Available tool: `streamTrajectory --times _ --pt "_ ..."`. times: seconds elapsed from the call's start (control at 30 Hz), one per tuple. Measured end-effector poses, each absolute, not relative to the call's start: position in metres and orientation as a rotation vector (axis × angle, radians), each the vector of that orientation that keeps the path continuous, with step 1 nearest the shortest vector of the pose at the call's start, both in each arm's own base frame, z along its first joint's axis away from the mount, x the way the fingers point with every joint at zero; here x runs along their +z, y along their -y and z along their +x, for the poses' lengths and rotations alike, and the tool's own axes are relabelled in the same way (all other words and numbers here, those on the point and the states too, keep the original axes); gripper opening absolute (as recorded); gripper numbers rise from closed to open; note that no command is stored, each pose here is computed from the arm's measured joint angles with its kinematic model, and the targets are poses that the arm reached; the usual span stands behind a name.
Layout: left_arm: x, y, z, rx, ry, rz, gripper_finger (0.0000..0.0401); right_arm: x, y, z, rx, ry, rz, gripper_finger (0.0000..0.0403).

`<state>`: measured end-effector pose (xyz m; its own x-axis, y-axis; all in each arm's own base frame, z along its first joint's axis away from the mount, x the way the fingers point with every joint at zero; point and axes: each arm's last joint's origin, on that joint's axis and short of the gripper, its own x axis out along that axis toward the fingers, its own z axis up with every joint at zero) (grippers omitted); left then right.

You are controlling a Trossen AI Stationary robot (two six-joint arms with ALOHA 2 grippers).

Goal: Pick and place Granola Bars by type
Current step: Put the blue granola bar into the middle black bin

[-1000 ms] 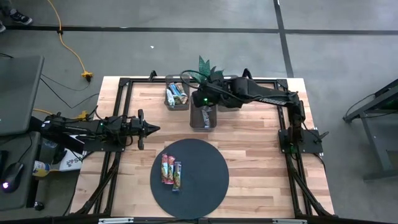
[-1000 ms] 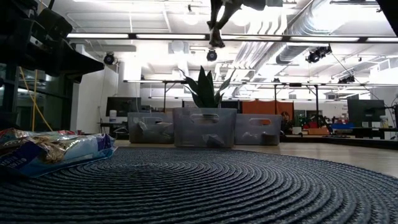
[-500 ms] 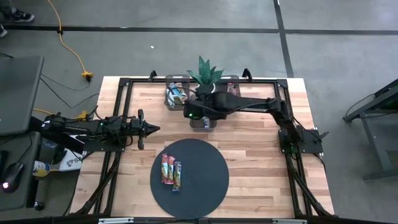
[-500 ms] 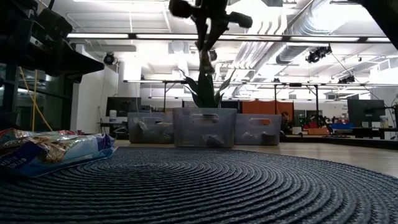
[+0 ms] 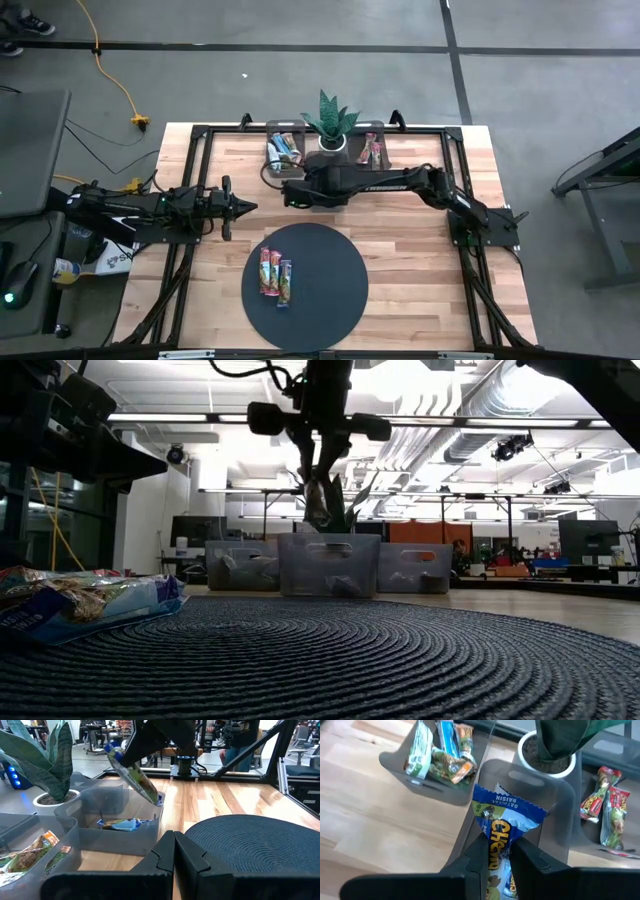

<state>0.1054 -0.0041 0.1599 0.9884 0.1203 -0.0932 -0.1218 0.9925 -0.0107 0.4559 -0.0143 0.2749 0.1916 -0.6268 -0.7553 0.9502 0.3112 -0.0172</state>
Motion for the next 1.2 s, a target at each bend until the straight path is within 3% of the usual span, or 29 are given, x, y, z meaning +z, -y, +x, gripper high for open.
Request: streamTrajectory --times 0.77,1.2 --pt "0.160 0.004 0.105 0.121 -0.093 -0.016 0.0001 0.223 0.021 0.479 -1.173 -0.830 0.557 0.0055" --pt "0.160 0.004 0.105 0.121 -0.093 -0.016 0.0001 0.221 0.025 0.479 -1.147 -0.890 0.669 0.0056"
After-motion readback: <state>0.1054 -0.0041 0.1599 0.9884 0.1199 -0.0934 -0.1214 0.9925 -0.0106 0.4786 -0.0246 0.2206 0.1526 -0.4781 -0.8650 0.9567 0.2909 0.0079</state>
